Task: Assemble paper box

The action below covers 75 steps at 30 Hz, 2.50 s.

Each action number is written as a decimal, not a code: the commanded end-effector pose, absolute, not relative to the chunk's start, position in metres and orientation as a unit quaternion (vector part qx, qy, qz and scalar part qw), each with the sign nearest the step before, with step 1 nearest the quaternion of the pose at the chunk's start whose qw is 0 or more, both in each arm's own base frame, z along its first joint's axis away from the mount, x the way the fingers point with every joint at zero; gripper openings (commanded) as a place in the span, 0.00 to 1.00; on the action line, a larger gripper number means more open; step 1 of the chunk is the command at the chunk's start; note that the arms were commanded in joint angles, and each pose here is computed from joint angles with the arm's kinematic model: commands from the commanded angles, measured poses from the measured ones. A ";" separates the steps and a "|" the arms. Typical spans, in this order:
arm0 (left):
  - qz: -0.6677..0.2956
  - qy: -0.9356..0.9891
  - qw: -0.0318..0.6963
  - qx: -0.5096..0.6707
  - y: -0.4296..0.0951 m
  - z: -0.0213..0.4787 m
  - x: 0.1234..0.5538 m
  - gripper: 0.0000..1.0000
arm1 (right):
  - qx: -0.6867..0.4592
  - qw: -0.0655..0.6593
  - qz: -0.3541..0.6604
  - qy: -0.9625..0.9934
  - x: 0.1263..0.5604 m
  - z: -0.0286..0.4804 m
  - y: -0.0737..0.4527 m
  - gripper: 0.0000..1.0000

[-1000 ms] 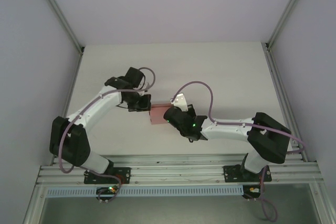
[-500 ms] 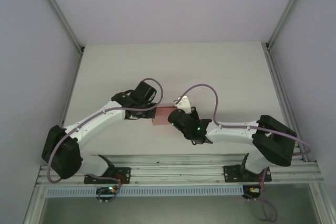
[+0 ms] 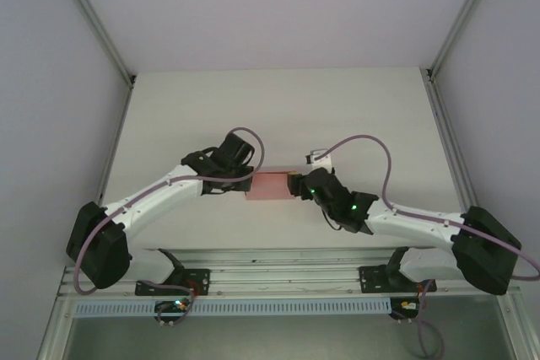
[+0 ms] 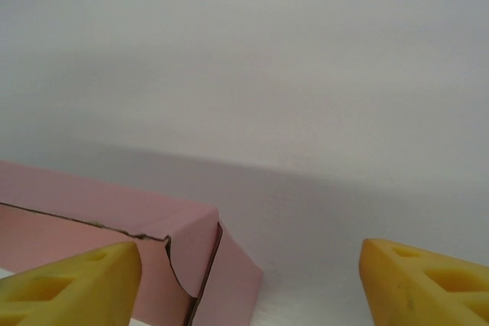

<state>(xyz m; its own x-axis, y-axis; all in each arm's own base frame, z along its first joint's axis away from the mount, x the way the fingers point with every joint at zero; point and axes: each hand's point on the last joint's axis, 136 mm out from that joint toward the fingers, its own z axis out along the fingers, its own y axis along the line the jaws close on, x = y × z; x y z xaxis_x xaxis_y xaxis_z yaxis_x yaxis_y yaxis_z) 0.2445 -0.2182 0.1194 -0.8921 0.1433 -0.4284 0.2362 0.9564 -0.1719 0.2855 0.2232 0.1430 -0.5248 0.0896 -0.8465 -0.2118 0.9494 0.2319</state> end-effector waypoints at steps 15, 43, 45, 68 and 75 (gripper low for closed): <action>-0.073 0.967 0.212 0.122 -0.214 0.109 0.239 0.07 | 0.024 0.422 0.197 0.884 0.312 0.128 0.222 0.70; -0.201 0.955 0.217 0.035 -0.203 0.127 0.267 0.64 | 0.045 0.352 0.183 0.917 0.276 0.058 0.213 0.65; -0.212 0.954 0.208 0.029 -0.202 0.116 0.266 0.59 | 0.045 0.350 0.181 0.918 0.276 0.056 0.213 0.65; -0.234 0.942 0.233 0.059 -0.208 0.105 0.256 0.35 | 0.006 0.386 0.181 0.905 0.286 0.082 0.220 0.64; -0.188 0.926 0.323 0.062 -0.190 0.173 0.290 0.75 | -0.082 0.451 0.219 0.861 0.308 0.161 0.245 0.83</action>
